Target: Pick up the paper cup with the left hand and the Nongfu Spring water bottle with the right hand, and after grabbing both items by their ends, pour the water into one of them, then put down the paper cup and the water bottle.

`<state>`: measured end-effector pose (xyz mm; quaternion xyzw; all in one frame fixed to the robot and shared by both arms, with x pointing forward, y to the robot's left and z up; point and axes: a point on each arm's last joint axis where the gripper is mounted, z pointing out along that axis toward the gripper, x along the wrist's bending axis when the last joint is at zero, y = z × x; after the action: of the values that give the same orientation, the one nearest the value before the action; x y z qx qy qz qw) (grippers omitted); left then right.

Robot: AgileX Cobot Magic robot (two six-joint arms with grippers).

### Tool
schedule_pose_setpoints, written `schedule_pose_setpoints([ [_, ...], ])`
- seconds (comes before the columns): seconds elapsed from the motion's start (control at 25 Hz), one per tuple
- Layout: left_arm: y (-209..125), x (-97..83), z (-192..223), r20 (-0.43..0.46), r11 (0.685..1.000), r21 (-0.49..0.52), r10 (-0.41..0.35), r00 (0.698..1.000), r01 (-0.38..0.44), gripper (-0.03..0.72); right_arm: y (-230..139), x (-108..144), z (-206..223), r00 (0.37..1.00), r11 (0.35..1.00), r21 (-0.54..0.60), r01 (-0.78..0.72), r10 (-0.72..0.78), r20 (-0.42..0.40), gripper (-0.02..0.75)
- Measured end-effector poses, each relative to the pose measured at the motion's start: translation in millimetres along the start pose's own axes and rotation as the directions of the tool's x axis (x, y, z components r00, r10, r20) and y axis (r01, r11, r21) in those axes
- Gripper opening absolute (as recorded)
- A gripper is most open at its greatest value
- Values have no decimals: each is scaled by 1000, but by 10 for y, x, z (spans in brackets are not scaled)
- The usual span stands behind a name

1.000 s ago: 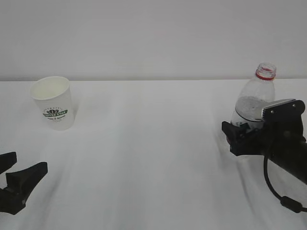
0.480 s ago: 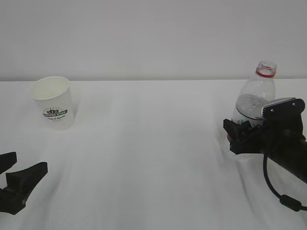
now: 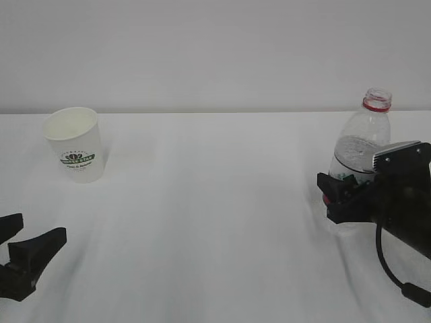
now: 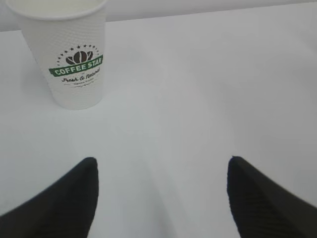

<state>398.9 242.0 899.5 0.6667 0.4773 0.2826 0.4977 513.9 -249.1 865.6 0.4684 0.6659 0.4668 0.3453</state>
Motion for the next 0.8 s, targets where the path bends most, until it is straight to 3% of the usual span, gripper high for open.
schedule_pose_setpoints([
  [0.48, 0, 3, 0, -3, 1000, 0, -2, 1000, 2, 588, 262, 70, -476, 1000, 998, -64, 21, -21, 7, 505],
  [0.8, 7, 75, -4, -82, 999, -11, -37, 996, 37, 587, 449, 86, -648, 1000, 992, -121, 23, -21, 13, 505],
])
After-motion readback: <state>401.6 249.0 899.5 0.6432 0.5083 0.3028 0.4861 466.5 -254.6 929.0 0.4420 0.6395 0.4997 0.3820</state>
